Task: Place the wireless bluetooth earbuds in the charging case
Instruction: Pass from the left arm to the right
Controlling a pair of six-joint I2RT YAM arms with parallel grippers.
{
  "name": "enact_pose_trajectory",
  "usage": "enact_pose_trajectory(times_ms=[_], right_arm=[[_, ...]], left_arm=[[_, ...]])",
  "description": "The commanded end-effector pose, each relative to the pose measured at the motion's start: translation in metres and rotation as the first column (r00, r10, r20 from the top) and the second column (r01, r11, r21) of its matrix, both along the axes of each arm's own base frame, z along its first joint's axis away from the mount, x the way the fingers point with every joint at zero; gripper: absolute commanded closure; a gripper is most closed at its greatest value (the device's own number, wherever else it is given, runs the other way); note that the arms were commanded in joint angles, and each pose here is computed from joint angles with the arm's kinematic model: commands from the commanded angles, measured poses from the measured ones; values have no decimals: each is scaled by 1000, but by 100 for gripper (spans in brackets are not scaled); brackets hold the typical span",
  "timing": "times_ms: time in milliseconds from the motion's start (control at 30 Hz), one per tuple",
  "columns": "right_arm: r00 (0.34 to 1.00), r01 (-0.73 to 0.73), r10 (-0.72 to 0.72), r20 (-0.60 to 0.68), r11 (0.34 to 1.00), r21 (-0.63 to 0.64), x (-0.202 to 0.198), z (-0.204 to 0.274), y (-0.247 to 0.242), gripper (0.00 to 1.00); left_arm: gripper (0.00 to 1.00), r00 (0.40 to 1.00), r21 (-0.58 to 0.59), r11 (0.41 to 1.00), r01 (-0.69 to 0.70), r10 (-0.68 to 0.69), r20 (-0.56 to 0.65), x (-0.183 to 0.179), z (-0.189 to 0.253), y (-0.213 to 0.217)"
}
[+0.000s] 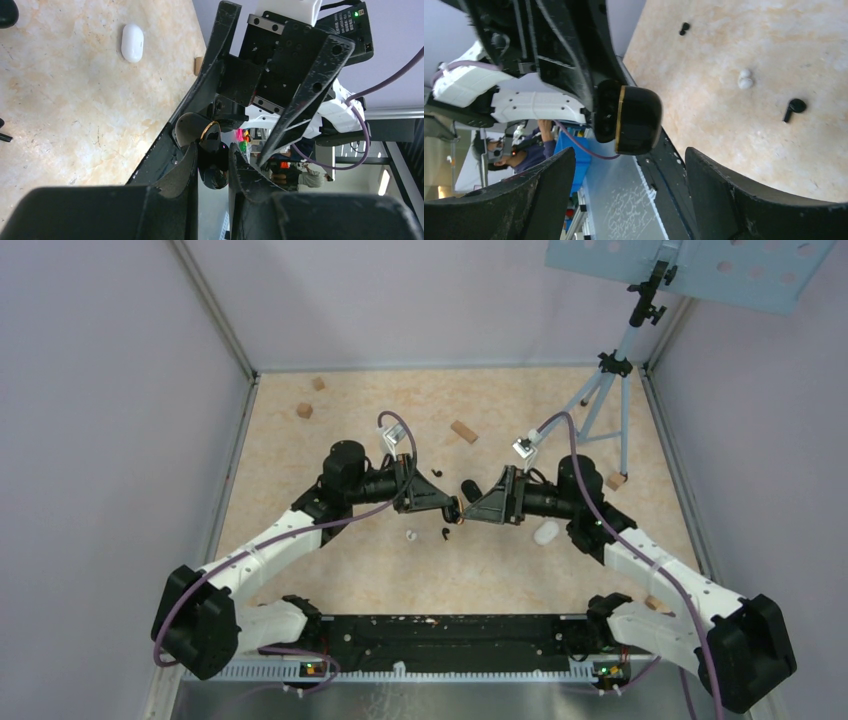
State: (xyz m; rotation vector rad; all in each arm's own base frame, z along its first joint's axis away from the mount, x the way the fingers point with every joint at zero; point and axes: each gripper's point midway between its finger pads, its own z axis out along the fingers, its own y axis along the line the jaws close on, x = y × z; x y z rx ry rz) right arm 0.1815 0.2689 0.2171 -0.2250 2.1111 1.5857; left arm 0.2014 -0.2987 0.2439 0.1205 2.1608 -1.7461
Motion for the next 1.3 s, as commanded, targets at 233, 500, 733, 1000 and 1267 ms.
enact_pose_trajectory(times_ms=[233,500,733,1000,1267], right_arm=[[995,-72,63,84,990,119,-4,30,11,23],[996,-69,62,56,989,134,2,22,19,28],[996,-81,77,34,987,138,1,13,26,33],[998,-67,67,5,986,150,1,5,26,45],[997,-71,72,0,980,187,1,7,28,53]], left_arm=[[100,997,-28,999,42,-40,60,1,13,-3],[100,997,-35,998,54,-52,50,1,12,-5],[100,997,-34,998,56,-54,49,1,11,-6],[100,997,-41,997,60,-57,61,1,13,-6],[100,995,-49,996,71,-67,73,1,16,-6]])
